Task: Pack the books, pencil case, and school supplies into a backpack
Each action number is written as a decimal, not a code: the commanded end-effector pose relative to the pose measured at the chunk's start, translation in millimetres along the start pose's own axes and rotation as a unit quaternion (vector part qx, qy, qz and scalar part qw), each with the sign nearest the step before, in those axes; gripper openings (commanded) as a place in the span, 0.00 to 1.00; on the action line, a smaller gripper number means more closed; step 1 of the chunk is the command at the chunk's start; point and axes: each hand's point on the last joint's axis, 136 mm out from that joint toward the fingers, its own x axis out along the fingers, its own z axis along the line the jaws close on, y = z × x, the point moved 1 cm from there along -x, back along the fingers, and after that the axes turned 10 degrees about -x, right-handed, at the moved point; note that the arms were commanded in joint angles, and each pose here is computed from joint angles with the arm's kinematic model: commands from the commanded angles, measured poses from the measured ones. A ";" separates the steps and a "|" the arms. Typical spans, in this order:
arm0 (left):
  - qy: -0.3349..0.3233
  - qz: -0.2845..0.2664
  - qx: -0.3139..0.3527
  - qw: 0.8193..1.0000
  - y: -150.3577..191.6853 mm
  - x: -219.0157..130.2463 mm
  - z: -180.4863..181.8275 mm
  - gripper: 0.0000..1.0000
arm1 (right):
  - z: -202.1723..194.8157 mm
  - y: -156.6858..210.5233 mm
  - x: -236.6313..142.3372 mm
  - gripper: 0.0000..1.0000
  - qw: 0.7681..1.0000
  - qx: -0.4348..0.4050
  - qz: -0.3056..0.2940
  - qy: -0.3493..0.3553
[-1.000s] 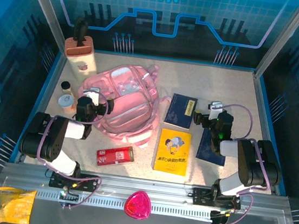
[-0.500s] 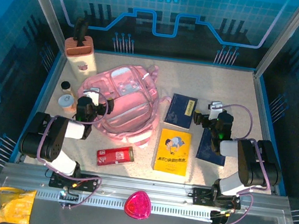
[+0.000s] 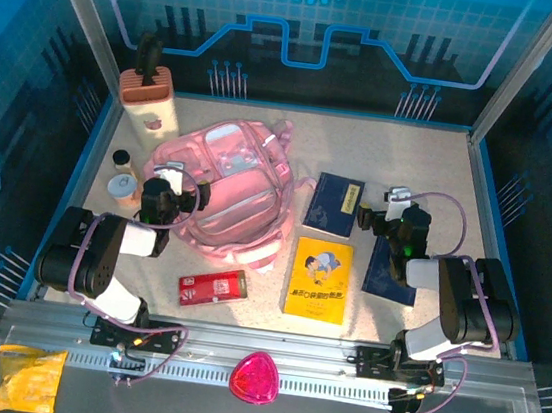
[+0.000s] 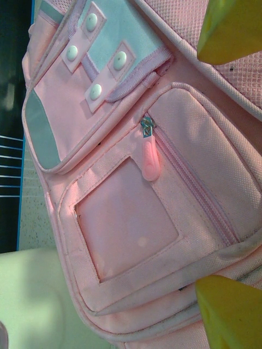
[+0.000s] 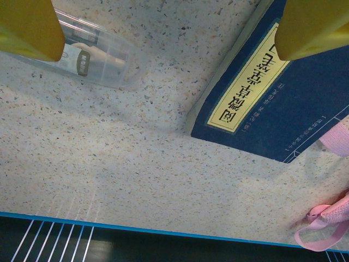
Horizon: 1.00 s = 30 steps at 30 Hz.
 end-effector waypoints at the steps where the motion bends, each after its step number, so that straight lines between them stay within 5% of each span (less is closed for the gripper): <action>1: 0.013 -0.020 0.011 1.000 -13.3 3.5 -3.0 0.99 | -7.0 -11.3 3.1 1.00 1.000 -0.004 -0.020 0.005; 11: 0.017 -0.026 0.012 0.999 -15.7 -0.1 -4.5 0.99 | -6.2 -15.4 0.1 1.00 1.000 -0.010 -0.026 0.006; 21: 0.019 -0.048 0.002 0.999 -53.4 -31.9 -13.6 0.99 | -12.1 -48.3 -28.7 1.00 1.000 0.019 -0.015 0.007; 25: 0.046 -0.069 -0.049 0.995 -82.5 -56.0 -27.3 0.99 | -34.3 -57.9 -50.2 1.00 0.987 0.145 0.001 0.062; 30: 0.026 -0.037 -0.176 0.983 -95.5 -76.1 -26.0 0.99 | -42.0 -52.5 -70.0 1.00 0.973 0.226 0.014 0.052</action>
